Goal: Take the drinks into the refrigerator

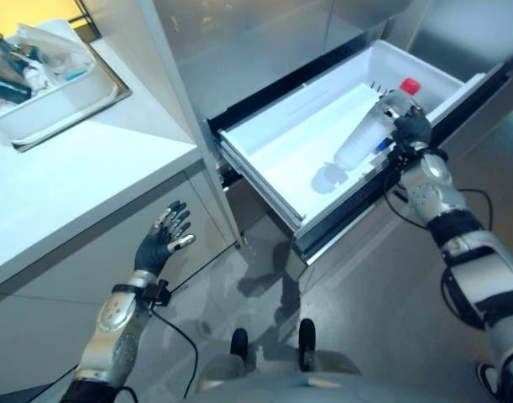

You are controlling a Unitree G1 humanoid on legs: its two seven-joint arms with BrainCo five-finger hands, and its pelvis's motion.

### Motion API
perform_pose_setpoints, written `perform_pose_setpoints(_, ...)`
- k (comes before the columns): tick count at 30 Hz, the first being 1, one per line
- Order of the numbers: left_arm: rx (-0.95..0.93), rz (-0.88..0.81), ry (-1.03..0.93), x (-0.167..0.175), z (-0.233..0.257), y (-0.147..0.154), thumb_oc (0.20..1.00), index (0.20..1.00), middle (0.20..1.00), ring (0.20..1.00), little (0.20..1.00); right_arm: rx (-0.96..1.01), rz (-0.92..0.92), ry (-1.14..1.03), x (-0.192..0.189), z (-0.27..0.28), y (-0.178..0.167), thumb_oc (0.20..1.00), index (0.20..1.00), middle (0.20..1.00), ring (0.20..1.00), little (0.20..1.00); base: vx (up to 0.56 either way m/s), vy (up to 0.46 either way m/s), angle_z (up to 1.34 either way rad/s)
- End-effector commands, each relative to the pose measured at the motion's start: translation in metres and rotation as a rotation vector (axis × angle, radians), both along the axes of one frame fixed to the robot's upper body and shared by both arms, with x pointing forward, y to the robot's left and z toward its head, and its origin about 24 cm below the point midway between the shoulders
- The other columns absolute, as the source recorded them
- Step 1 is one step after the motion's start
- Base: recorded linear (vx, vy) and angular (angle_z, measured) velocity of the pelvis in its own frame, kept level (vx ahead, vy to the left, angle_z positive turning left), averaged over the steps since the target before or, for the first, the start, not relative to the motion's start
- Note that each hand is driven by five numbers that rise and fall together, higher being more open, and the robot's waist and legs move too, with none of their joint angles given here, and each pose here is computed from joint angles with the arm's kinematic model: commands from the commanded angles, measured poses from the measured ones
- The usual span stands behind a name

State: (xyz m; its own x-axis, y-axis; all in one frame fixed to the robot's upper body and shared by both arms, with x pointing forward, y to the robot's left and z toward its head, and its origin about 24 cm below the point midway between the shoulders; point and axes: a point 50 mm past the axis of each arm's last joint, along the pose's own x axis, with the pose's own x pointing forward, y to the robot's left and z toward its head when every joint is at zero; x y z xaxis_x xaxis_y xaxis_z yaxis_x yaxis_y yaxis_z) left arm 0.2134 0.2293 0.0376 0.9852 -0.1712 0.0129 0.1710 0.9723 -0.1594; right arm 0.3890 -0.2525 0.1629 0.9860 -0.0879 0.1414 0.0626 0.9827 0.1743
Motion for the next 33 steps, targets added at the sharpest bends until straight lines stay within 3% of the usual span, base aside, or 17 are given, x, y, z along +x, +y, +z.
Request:
perform_pose_setpoints(1, 0.012, -0.126, -0.231, 0.008, 0.048, -0.012, 1.000, 1.000, 1.000, 1.000, 1.000, -0.230, 0.031, -0.204, 0.013, 0.092, 0.010, 0.200, 0.200, 0.200, 0.200, 0.200, -0.03, 0.002, 0.02)
perform_pose_setpoints(10, 0.040, -0.203, -0.274, 0.008, 0.061, -0.020, 1.000, 1.000, 1.000, 1.000, 1.000, -0.617, -0.087, -0.096, 0.011, 0.093, -0.013, 0.200, 0.200, 0.200, 0.200, 0.200, -0.03, -0.010, 0.07)
perform_pose_setpoints(16, 0.073, -0.202, -0.287, 0.008, 0.064, -0.021, 1.000, 1.000, 1.000, 1.000, 1.000, -0.821, 0.003, -0.021, 0.013, 0.061, 0.007, 0.200, 0.200, 0.200, 0.200, 0.200, 0.00, -0.005, 0.04)
perform_pose_setpoints(25, 0.090, -0.182, -0.310, 0.009, 0.067, -0.021, 1.000, 1.000, 1.000, 1.000, 1.000, -0.978, 0.105, 0.007, 0.016, 0.045, 0.031, 0.200, 0.200, 0.200, 0.200, 0.200, 0.00, 0.000, 0.00)
perform_pose_setpoints(33, 0.092, -0.167, -0.320, 0.012, 0.067, -0.020, 1.000, 1.000, 1.000, 1.000, 1.000, -1.017, 0.069, -0.006, 0.017, 0.056, 0.025, 0.200, 0.200, 0.200, 0.200, 0.200, -0.01, -0.001, 0.04)
